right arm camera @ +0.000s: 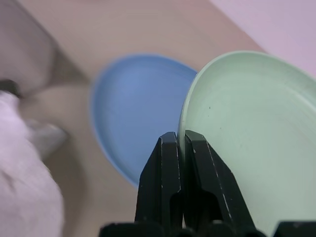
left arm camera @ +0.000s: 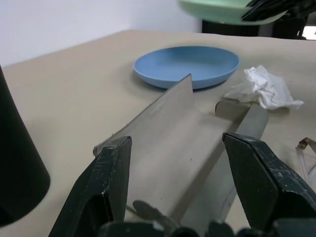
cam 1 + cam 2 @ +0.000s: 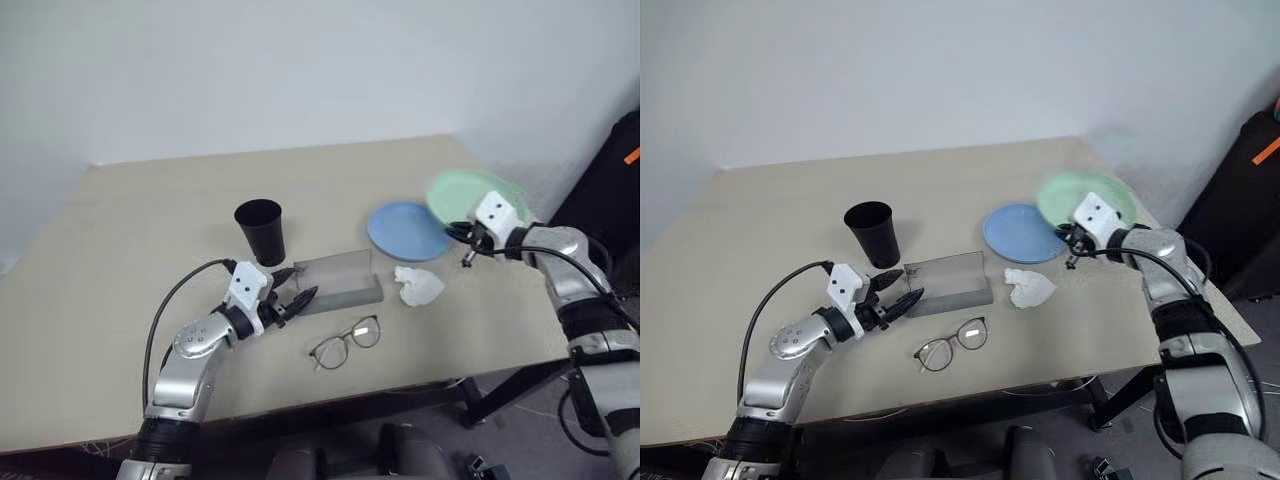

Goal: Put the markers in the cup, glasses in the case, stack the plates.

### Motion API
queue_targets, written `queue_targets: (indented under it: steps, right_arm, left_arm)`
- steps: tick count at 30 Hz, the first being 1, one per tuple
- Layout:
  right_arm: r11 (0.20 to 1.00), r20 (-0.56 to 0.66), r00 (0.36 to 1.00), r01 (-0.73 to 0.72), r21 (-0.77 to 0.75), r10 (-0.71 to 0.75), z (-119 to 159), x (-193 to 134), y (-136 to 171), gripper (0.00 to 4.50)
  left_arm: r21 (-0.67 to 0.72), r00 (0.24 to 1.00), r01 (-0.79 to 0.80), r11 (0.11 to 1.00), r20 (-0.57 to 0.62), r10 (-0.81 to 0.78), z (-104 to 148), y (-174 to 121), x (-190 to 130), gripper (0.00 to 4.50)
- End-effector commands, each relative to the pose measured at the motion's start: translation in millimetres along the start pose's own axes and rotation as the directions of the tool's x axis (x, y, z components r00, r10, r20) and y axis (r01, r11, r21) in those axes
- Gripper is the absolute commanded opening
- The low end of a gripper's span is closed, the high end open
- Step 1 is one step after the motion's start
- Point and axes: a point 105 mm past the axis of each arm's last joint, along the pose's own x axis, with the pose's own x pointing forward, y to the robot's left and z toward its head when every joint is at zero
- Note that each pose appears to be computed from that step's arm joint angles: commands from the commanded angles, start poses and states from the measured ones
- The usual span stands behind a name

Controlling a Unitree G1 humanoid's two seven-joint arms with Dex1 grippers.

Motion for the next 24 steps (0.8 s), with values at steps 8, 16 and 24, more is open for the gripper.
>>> queue_targets:
  steps: [8, 16, 24]
  right_arm:
    - [0.995, 0.055, 0.993, -0.098, -0.033, 0.1, 29, 39, 6, 0.02]
    - [0.997, 0.04, 0.996, -0.08, -0.007, 0.08, 26, 45, 5, 1.09]
    - [0.999, 0.108, 0.993, -0.041, 0.012, 0.039, 35, 34, -8, 2.42]
  left_arm:
    - [0.05, 0.999, -0.023, 0.998, 0.043, 0.021, 15, 4, -1, 3.09]
    - [0.049, 0.998, -0.038, 0.998, 0.042, 0.036, 15, 4, -4, 3.09]
    - [0.046, 0.999, -0.026, 0.999, 0.049, 0.023, 16, 2, 0, 3.09]
